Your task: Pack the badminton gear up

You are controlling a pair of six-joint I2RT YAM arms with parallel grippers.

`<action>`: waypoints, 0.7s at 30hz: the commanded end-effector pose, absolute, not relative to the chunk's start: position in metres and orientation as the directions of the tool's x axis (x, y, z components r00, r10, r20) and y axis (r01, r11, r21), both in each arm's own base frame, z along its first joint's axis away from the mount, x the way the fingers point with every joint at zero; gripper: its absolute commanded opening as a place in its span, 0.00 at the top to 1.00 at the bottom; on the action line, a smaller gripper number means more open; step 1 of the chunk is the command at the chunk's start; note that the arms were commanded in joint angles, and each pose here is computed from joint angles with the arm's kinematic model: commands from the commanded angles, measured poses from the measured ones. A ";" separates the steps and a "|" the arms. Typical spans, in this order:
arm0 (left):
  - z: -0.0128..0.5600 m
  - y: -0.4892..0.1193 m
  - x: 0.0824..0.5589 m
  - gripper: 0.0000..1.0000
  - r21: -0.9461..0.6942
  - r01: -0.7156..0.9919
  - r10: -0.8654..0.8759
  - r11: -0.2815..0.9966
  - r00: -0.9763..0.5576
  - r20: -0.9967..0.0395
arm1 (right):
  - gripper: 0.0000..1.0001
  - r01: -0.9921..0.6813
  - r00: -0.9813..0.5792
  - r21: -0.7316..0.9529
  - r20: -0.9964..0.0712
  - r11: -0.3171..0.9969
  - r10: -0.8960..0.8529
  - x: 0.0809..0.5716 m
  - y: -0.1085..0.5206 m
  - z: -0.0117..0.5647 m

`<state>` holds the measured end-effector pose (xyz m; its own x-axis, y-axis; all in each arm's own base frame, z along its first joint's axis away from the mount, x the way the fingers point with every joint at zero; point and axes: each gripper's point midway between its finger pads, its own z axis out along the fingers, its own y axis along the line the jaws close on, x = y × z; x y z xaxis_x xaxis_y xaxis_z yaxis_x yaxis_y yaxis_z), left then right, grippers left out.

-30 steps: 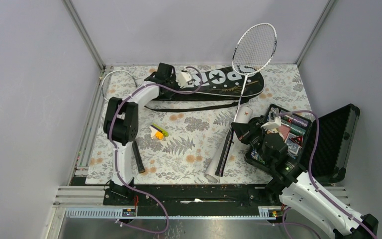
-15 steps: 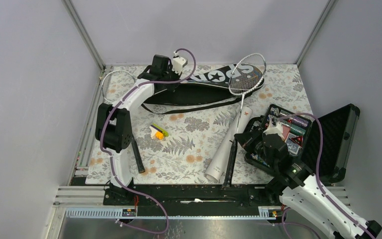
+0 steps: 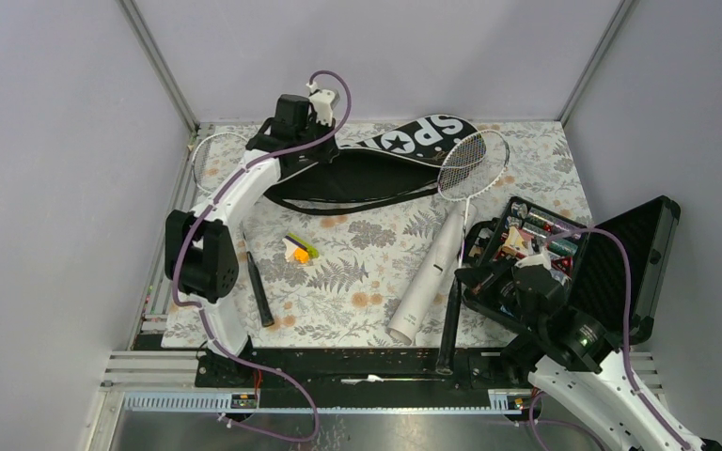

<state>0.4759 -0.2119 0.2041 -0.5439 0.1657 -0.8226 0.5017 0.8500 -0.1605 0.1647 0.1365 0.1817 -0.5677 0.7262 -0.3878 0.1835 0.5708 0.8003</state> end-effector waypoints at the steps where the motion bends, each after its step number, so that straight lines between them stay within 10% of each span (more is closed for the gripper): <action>1: 0.257 -0.223 0.477 1.00 -0.211 0.522 0.057 0.826 -0.450 -0.891 | 1.00 0.156 -0.557 0.848 -0.347 0.506 0.754 0.158 0.136 0.212; 21: 0.264 -0.226 0.472 1.00 -0.245 0.462 0.000 0.853 -0.468 -0.884 | 1.00 0.208 -0.497 0.878 -0.285 0.432 0.819 0.155 0.123 0.215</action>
